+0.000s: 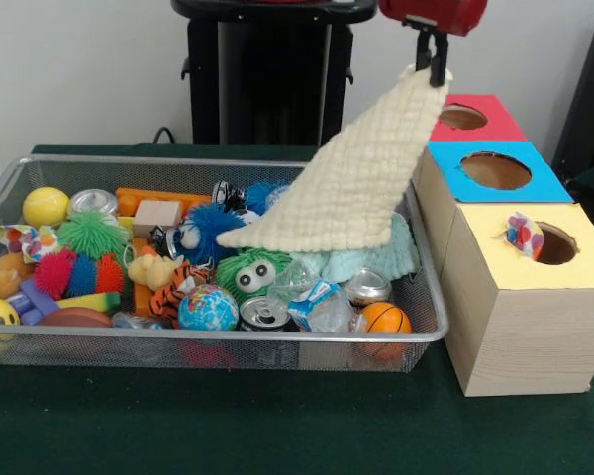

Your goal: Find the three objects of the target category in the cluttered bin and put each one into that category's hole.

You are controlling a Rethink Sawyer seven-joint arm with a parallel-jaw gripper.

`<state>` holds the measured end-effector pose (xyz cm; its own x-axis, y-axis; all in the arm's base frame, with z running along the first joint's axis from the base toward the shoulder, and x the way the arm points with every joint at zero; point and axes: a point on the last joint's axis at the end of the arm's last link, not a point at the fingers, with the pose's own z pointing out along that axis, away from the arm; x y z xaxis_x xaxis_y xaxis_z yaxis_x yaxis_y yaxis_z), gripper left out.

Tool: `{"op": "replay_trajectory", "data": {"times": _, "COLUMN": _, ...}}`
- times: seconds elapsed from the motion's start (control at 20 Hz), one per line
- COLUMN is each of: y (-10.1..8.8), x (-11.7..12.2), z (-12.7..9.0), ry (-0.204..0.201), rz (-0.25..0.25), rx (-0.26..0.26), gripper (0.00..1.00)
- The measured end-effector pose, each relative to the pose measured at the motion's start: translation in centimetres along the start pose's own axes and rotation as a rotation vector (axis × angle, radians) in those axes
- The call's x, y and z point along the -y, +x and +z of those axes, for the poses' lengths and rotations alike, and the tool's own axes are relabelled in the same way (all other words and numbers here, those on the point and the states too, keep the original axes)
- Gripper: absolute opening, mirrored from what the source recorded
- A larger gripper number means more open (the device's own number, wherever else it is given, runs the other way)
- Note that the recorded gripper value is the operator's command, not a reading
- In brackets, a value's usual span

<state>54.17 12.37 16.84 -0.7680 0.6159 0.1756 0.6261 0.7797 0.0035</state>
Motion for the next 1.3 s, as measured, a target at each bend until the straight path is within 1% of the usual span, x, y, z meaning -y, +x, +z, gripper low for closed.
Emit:
{"op": "replay_trajectory", "data": {"times": 0.1, "y": 0.0, "x": 0.1, "z": 0.7, "ry": -0.002, "rz": 0.008, "rx": 0.013, "gripper": 0.00}}
{"op": "replay_trajectory", "data": {"times": 0.25, "y": -1.4, "x": 1.0, "z": 1.9, "ry": -0.021, "rz": 0.035, "rx": 0.040, "gripper": 0.00}}
{"op": "replay_trajectory", "data": {"times": 0.3, "y": -2.5, "x": 1.8, "z": 2.7, "ry": -0.034, "rz": 0.052, "rx": 0.059, "gripper": 0.00}}
{"op": "replay_trajectory", "data": {"times": 0.35, "y": -3.0, "x": 2.2, "z": 3.1, "ry": -0.039, "rz": 0.059, "rx": 0.068, "gripper": 0.00}}
{"op": "replay_trajectory", "data": {"times": 0.45, "y": -5.4, "x": 4.3, "z": 4.9, "ry": -0.065, "rz": 0.085, "rx": 0.112, "gripper": 0.00}}
{"op": "replay_trajectory", "data": {"times": 0.55, "y": -7.3, "x": 6.3, "z": 6.4, "ry": -0.083, "rz": 0.102, "rx": 0.145, "gripper": 0.00}}
{"op": "replay_trajectory", "data": {"times": 0.6, "y": -7.8, "x": 6.9, "z": 6.7, "ry": -0.086, "rz": 0.106, "rx": 0.151, "gripper": 0.00}}
{"op": "replay_trajectory", "data": {"times": 0.65, "y": -8.7, "x": 8.0, "z": 7.5, "ry": -0.090, "rz": 0.113, "rx": 0.161, "gripper": 0.00}}
{"op": "replay_trajectory", "data": {"times": 0.8, "y": -10.4, "x": 11.0, "z": 9.1, "ry": -0.082, "rz": 0.126, "rx": 0.164, "gripper": 0.00}}
{"op": "replay_trajectory", "data": {"times": 1.0, "y": -11.5, "x": 13.9, "z": 10.2, "ry": -0.066, "rz": 0.141, "rx": 0.154, "gripper": 0.00}}
{"op": "replay_trajectory", "data": {"times": 1.05, "y": -12.0, "x": 15.6, "z": 10.9, "ry": -0.056, "rz": 0.144, "rx": 0.149, "gripper": 1.00}}
{"op": "replay_trajectory", "data": {"times": 1.3, "y": -11.9, "x": 16.0, "z": 11.3, "ry": -0.049, "rz": 0.136, "rx": 0.144, "gripper": 1.00}}
